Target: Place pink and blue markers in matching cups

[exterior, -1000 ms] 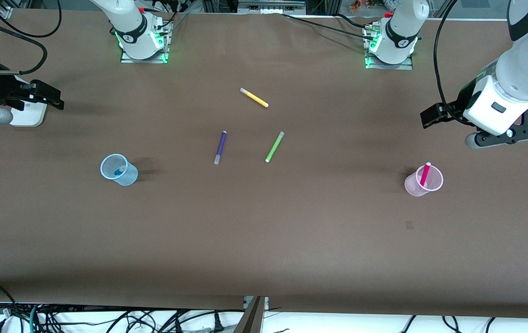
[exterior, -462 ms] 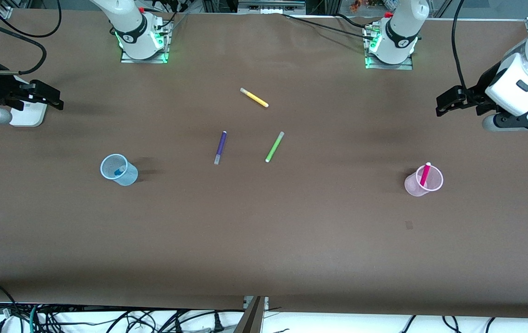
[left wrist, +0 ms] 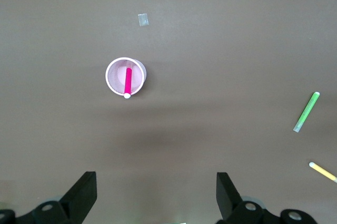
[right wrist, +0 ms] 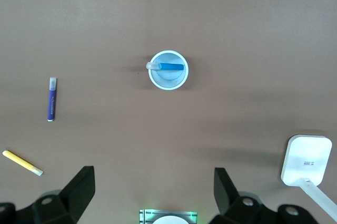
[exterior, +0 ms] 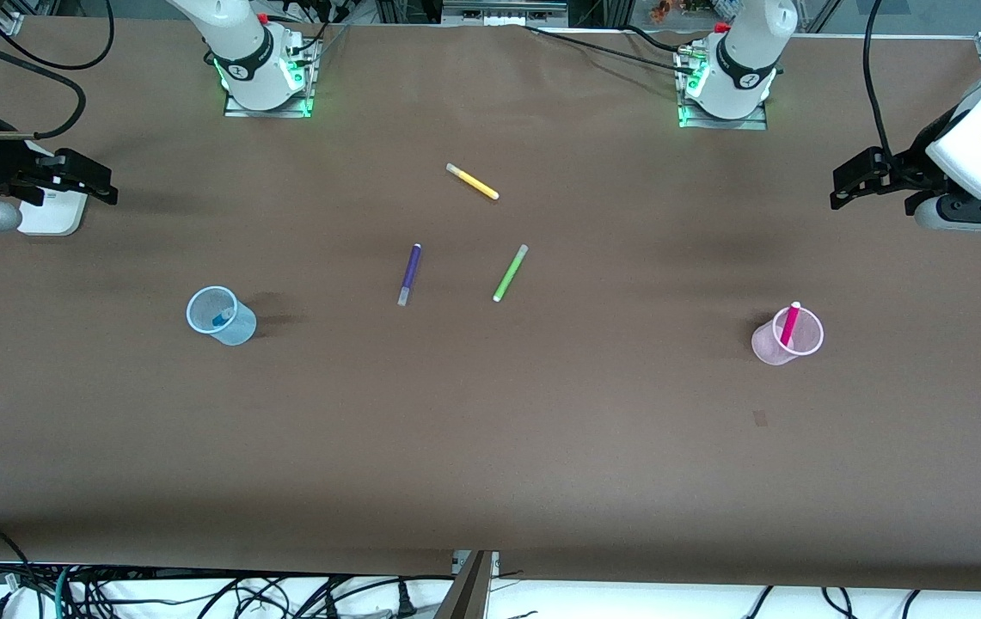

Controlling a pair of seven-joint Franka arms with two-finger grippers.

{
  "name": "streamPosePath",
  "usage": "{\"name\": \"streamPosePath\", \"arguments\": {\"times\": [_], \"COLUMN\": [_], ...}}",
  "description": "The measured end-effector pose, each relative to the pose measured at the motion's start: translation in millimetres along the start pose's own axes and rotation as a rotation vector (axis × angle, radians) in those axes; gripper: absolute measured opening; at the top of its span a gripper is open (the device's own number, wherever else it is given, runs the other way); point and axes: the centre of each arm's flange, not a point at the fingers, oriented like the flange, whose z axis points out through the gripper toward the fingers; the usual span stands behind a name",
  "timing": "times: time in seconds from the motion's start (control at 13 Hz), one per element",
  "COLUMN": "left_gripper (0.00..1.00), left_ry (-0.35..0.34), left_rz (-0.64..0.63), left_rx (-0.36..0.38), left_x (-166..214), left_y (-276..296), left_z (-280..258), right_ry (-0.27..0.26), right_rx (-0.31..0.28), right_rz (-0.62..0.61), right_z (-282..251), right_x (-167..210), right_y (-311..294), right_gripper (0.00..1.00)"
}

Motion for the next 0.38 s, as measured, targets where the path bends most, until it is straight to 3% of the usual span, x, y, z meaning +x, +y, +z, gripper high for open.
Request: {"name": "streamPosePath", "arguments": {"times": [0.38], "left_gripper": [1.00], "left_ry": [-0.011], "left_rz": [0.000], "left_rx": [-0.001], "left_x": [9.5], "left_y": [-0.9], "left_z": [8.7], "right_ry": [0.000], "right_rx": [0.000], "right_rz": [0.000], "right_z": [0.0], "right_x": [0.0], "right_y": [0.1], "right_gripper": [1.00]}}
